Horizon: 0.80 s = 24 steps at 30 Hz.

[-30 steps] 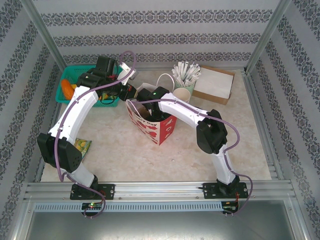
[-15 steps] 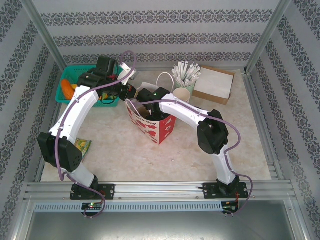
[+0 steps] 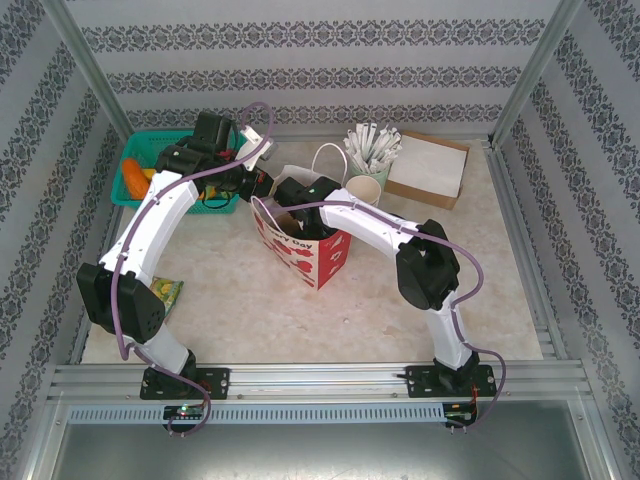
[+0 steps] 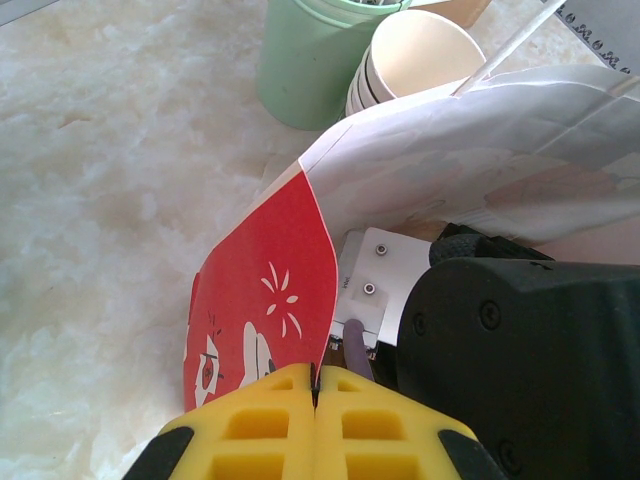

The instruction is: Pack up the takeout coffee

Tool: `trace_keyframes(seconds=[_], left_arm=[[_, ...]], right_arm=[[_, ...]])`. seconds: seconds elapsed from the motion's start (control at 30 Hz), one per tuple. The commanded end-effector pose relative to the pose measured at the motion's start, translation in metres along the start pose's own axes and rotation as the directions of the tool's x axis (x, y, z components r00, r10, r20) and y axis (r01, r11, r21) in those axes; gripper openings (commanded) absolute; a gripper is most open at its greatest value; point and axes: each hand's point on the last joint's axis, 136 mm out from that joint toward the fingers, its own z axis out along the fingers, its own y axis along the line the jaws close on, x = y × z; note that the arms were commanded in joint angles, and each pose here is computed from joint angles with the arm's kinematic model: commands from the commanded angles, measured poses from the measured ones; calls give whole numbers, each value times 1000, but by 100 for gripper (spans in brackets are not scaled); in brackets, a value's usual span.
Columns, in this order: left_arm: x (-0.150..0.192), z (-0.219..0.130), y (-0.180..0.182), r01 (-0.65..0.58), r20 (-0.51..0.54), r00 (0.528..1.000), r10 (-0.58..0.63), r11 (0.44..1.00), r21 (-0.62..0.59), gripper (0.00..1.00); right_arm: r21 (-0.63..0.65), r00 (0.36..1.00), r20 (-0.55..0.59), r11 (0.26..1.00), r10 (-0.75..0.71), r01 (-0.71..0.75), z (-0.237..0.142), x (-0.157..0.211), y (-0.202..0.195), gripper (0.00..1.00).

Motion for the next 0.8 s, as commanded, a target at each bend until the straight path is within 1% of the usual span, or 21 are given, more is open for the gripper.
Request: trace_keyframes(seconds=[0.0,0.13,0.4,0.6,0.77], left_arm=[[-7,-1,-6,-20,12,1000,20,1000,19,0],[-8,0,-5,-22,10,1000,21,1000,16,0],[-10,0,11,1,9,1000,-1,998,-67,0],[-11,1,13,4,13,1000,-3,997,-76,0],[-10,2,14,6,11,1000,-5,997,-79,0]], right_arm=[[5,999,-1,999,36,-36,31,-7,-1,63],[-1,999,-4,999,33,-33,33,-7,1,63],[4,999,-20,999,32,-32,41,-5,0,64],[12,999,-39,999,35,-35,53,-2,-2,64],[5,999,-38,999,39,-39,53,0,-1,65]])
